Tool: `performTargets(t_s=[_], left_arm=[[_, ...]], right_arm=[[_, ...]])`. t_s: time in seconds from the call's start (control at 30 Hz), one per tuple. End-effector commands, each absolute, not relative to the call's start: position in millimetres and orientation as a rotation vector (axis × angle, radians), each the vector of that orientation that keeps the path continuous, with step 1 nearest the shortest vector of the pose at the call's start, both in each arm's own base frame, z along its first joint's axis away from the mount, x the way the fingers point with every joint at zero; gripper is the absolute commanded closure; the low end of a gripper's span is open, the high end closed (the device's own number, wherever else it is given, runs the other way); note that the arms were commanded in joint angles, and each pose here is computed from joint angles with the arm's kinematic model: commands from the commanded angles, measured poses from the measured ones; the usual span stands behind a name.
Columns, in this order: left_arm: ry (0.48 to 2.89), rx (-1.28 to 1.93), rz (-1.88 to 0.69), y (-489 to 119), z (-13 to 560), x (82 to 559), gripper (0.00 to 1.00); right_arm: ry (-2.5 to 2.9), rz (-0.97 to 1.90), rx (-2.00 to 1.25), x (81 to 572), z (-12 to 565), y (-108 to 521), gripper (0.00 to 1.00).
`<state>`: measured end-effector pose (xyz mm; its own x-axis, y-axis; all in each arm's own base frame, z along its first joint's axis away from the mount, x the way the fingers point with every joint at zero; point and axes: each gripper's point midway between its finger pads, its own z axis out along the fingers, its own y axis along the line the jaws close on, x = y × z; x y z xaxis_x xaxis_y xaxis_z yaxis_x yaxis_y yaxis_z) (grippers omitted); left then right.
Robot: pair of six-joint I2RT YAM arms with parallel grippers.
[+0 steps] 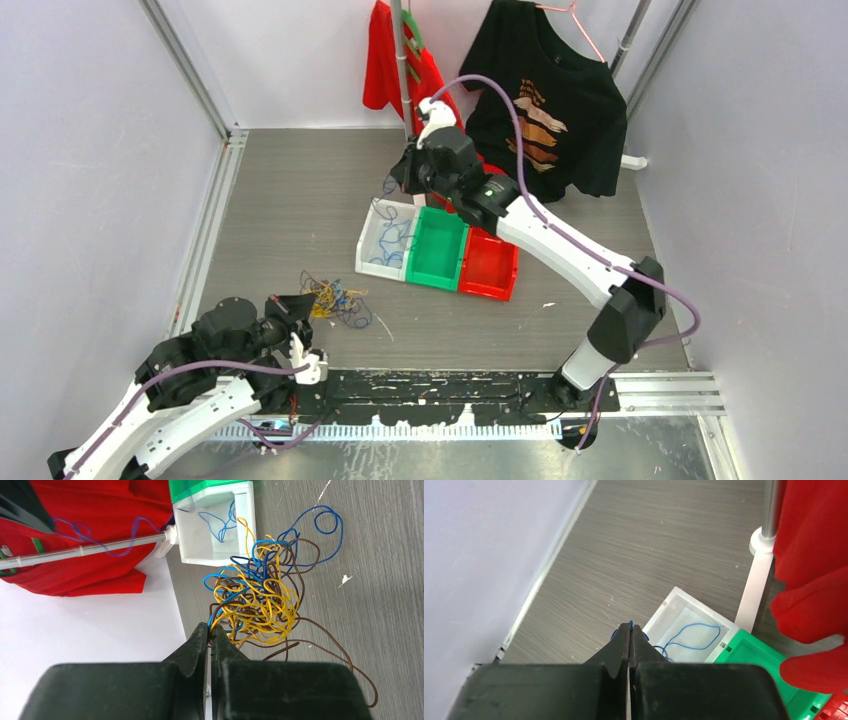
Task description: Untangle the cables
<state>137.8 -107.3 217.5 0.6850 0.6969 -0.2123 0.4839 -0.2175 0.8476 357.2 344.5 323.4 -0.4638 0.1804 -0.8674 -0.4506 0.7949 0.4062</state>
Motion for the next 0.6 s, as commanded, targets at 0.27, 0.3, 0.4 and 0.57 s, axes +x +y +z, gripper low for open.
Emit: performTargets(t_s=[0.27, 0.3, 0.4, 0.57], left_arm=[[0.840, 1.787, 0.262, -113.2, 251.4, 135.6, 1.00], [0.836, 1.782, 0.264, -113.6, 253.0, 135.8, 1.00], [0.834, 1.769, 0.267, -114.3, 257.4, 136.9, 1.00], [0.827, 1.746, 0.250, -118.0, 266.0, 137.0, 1.00]], right_arm=[[1.981, 0.749, -0.231, 378.8, 272.6, 373.1, 0.99], [1.989, 0.740, -0.237, 379.8, 269.0, 373.7, 0.99], [2.028, 0.694, -0.260, 382.8, 251.2, 373.2, 0.99], [2.114, 0.605, -0.292, 386.3, 214.5, 373.6, 0.99]])
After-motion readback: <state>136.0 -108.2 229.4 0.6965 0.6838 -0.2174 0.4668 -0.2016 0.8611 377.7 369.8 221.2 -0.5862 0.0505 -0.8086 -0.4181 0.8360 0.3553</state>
